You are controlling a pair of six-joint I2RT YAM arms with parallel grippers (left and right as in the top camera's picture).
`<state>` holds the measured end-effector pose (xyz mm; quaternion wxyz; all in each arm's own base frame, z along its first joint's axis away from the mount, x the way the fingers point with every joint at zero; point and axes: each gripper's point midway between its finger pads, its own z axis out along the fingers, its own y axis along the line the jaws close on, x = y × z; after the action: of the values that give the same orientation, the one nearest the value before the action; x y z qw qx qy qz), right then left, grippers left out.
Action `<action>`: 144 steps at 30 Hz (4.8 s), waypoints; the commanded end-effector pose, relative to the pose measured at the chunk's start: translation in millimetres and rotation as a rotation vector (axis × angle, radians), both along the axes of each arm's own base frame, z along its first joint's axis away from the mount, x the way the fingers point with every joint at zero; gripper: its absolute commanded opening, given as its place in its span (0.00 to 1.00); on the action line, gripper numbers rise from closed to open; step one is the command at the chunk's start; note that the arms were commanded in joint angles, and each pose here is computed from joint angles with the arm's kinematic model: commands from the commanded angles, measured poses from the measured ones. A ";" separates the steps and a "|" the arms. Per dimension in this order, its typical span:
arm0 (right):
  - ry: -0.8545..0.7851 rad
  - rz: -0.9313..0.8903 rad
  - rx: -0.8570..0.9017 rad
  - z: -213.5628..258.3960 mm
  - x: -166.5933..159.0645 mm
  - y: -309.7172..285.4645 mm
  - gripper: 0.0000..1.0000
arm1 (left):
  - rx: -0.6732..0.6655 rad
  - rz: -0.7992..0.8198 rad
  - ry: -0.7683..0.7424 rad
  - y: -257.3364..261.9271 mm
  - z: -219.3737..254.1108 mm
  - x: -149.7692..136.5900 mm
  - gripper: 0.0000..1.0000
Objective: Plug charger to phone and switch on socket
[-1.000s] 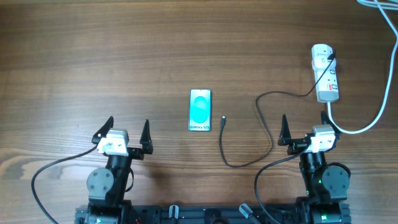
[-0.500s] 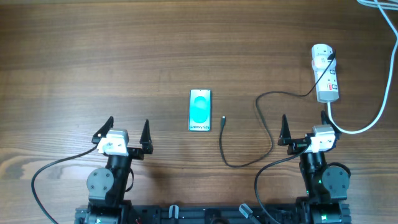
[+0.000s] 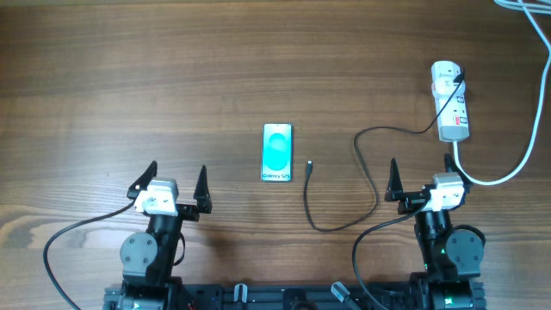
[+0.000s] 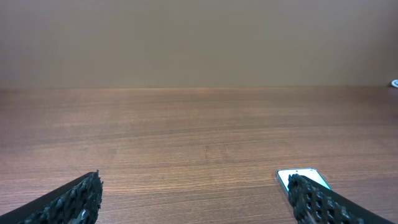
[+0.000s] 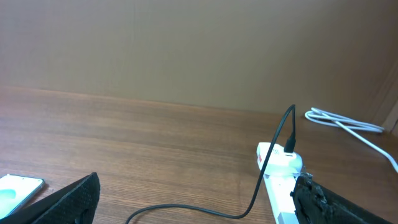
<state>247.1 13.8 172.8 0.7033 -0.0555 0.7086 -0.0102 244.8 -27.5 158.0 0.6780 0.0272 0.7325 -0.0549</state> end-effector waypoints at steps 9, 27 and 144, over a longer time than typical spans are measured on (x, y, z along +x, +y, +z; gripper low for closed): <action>0.000 0.006 -0.011 -0.5 0.2 0.7 1.00 | 0.057 0.055 -0.008 10.5 -0.5 0.9 1.00; 0.000 0.006 -0.012 -0.5 0.2 0.7 1.00 | -0.380 -0.277 -0.523 -29.0 144.5 -41.0 1.00; 0.002 0.006 -0.012 -0.8 0.3 0.7 1.00 | 0.071 -0.032 1.516 -171.6 -76.0 88.0 1.00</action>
<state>247.3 13.9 171.8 0.7018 -0.0567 0.7100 -0.0112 331.3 -199.0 75.8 -0.0221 0.0299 0.9983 -0.0458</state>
